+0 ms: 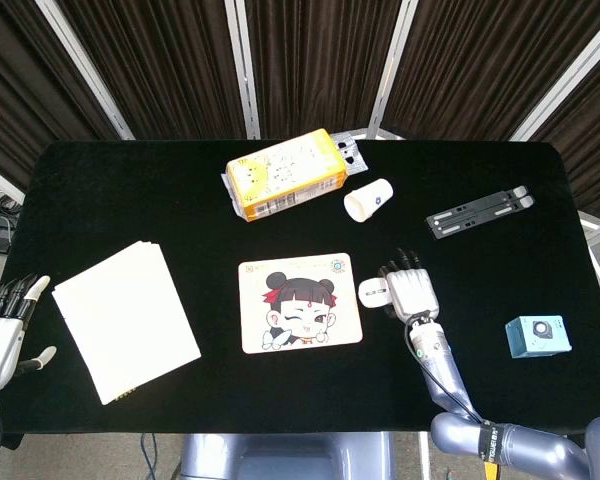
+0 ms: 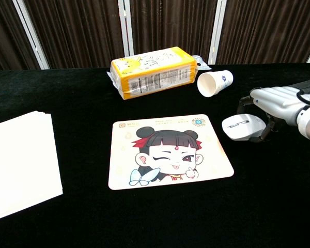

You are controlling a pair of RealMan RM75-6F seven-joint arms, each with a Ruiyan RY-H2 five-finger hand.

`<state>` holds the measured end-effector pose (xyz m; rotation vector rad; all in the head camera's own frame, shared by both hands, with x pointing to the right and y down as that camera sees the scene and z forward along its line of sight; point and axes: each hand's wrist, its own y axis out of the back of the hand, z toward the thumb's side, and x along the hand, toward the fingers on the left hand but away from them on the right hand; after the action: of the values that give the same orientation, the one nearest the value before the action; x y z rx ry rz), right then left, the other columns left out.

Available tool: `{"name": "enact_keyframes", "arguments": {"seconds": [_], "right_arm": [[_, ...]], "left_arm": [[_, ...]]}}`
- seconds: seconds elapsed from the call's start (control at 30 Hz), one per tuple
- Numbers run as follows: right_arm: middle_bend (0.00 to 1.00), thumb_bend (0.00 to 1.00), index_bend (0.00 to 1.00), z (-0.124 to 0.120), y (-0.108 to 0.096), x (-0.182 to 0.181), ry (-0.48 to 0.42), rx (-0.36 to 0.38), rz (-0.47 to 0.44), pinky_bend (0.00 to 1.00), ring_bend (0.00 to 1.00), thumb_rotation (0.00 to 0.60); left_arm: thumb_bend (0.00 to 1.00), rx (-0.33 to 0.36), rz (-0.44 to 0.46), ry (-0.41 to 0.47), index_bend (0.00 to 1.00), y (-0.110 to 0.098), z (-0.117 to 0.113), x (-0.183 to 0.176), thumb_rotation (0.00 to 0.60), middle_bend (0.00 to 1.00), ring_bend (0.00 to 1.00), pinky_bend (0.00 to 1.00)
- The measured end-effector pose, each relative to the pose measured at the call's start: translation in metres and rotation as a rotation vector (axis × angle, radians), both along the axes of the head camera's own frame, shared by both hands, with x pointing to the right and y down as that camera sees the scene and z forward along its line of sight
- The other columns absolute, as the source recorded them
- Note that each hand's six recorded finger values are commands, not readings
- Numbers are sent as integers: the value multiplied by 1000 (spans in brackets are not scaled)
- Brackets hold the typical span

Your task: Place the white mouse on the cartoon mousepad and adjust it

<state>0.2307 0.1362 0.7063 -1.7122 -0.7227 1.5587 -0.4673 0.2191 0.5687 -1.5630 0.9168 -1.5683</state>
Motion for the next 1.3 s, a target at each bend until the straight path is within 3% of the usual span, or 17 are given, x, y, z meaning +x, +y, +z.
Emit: {"name": "enact_keyframes", "arguments": {"seconds": [0.27,0.47,0.8,1.03,1.3], "right_arm": [[267,277,528,-4,-5,-18,-41,-25,129,34,0,600],[268,277,529,-7,-6,-53,-37,-27,157,25,0,600],[267,277,530,-2,13,-115,-82,-74,95,11,0,600],[267,277,529,5,25,-136,-91,-86,58,9,0,600],[267,270,529,9,24,-147,-80,-58,31,0,0,600]], "left_arm": [[201,-3,-3,6,0,0,0,0,600,0,0,0],[200,-6,-9,16,0,0,0,-1,600,0,0,0],[200,-15,-20,25,0,0,0,-2,600,0,0,0],[200,-18,-25,25,0,0,0,-2,600,0,0,0],[200,-27,-23,19,0,0,1,-2,600,0,0,0]]}}
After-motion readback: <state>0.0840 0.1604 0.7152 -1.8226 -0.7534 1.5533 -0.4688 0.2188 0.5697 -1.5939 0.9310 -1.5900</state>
